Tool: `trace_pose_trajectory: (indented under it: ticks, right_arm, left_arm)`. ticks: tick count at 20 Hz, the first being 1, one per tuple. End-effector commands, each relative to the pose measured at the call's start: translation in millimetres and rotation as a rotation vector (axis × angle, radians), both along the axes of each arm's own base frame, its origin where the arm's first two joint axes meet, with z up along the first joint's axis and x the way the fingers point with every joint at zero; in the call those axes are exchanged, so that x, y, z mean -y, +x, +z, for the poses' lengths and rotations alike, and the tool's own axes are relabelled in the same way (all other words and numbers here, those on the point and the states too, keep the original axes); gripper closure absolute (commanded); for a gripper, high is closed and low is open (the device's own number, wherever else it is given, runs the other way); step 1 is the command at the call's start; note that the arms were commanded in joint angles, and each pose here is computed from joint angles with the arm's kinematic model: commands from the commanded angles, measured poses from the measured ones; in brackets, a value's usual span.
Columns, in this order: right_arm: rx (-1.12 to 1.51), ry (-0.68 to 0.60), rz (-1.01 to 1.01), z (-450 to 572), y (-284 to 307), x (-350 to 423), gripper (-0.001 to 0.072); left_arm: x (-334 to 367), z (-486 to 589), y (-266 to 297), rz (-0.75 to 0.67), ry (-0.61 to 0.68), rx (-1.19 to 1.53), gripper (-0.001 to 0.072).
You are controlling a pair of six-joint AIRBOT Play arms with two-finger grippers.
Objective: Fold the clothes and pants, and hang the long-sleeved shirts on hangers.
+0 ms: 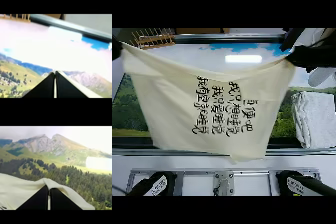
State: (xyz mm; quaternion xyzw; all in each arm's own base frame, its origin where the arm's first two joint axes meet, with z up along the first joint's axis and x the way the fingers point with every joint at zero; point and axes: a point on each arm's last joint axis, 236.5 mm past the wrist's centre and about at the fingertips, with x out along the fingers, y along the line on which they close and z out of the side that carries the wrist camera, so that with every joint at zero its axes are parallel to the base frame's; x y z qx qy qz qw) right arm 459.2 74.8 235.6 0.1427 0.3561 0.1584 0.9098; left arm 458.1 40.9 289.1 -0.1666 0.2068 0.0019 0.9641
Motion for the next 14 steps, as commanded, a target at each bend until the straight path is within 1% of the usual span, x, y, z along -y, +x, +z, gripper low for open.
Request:
trace_pose_trajectory:
  ticks: [1,2,3,4,5,6,9,11,14]
  right_arm:
    - [-0.040,0.029,-0.072,-83,85,-5,0.0695]
    - [-0.013,0.046,-0.097,-87,101,-3,0.0655]
    - [0.022,0.051,-0.121,-85,112,2,0.0507]
    - [0.059,0.055,-0.145,-78,120,8,0.0297]
    - [0.084,0.052,-0.159,-71,123,14,0.0150]
    - [0.100,0.047,-0.167,-62,122,22,0.0122]
    - [0.052,0.017,-0.157,-46,90,45,0.0123]
    - [-0.021,-0.017,-0.110,-48,56,46,0.0125]
    - [-0.127,-0.028,-0.070,-66,1,35,0.0126]
  left_arm:
    - [-3,-79,73,0.010,-0.032,-0.070,0.0702]
    - [-1,-95,85,0.009,-0.034,-0.081,0.0702]
    - [0,-109,95,0.011,-0.038,-0.091,0.0584]
    - [-1,-121,102,0.019,-0.051,-0.101,0.0232]
    - [-4,-127,103,0.025,-0.056,-0.114,0.0077]
    - [-9,-132,101,0.031,-0.059,-0.134,0.0080]
    - [-35,-150,65,0.047,-0.079,-0.286,0.0090]
    - [-52,-179,20,0.074,-0.118,-0.430,0.0161]
    - [-64,-250,-71,0.153,-0.220,-0.645,0.0161]
